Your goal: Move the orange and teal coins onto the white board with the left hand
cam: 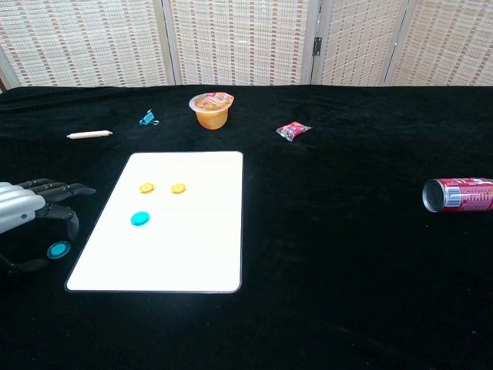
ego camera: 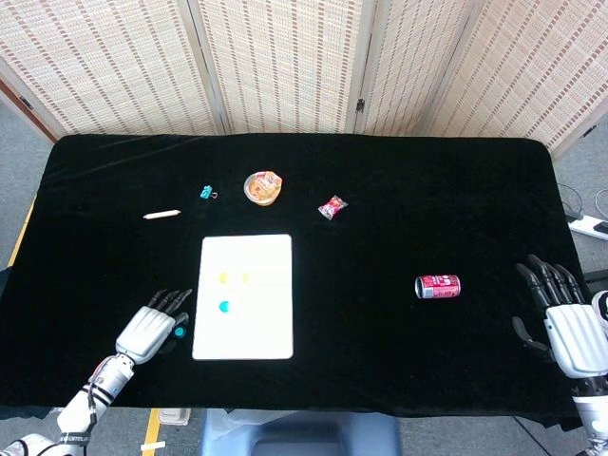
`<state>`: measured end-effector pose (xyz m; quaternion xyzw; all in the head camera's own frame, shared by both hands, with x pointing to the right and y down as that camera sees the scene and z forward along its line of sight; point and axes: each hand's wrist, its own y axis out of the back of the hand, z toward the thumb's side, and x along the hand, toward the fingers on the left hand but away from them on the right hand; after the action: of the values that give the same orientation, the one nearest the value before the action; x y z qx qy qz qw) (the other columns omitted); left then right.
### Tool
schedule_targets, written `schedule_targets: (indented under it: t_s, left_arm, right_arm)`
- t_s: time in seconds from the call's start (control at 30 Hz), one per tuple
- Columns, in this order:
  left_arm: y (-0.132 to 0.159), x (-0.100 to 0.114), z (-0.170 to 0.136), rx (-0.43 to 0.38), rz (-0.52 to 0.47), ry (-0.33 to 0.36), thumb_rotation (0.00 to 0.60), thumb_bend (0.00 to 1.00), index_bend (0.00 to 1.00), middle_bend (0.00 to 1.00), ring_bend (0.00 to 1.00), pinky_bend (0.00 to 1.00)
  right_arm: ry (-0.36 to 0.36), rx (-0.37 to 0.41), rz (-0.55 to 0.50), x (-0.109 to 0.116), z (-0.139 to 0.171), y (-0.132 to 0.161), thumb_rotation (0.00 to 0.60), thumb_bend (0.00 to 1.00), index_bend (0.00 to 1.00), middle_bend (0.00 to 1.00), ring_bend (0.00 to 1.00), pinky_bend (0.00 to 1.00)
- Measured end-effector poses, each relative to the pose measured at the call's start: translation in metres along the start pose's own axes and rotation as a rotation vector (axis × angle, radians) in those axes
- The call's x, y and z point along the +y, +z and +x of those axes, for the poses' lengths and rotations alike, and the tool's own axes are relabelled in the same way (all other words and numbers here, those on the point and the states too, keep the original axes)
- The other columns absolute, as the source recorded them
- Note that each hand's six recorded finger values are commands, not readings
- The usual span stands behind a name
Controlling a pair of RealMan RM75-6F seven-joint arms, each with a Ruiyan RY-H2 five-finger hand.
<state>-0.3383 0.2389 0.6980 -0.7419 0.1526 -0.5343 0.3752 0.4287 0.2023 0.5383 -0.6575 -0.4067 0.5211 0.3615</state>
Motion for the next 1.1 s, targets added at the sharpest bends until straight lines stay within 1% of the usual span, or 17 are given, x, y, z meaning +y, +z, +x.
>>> schedule_targets:
  t_s: [0.33,0.6,0.77,0.97,1.1]
  left_arm:
    - [0.000,-0.002,0.005,0.005,0.000,-0.007,0.600,0.40,0.40,0.04,0.00,0.00]
    - [0.001,-0.003,0.006,0.003,-0.015,-0.003,0.600,0.41,0.48,0.04,0.00,0.00]
    - [0.001,-0.003,0.007,-0.003,-0.024,-0.002,0.600,0.41,0.50,0.04,0.00,0.00]
    - [-0.001,0.002,0.006,-0.003,-0.028,0.004,0.600,0.41,0.50,0.04,0.00,0.00]
    - [-0.002,0.013,0.007,-0.009,-0.044,0.016,0.600,0.41,0.50,0.04,0.00,0.00]
  right_arm:
    - [0.002,0.002,0.000,-0.001,-0.001,0.001,0.600,0.46,0.00,0.01,0.00,0.00]
    - [0.001,-0.001,0.001,0.000,-0.001,0.001,0.600,0.46,0.00,0.01,0.00,0.00]
    - [0.000,0.000,0.000,0.000,-0.001,0.001,0.600,0.46,0.00,0.01,0.00,0.00]
    - [-0.002,-0.001,-0.001,0.000,0.000,0.000,0.600,0.46,0.00,0.01,0.00,0.00]
    - [-0.006,0.000,0.000,0.001,0.000,0.000,0.600,0.46,0.00,0.01,0.00,0.00]
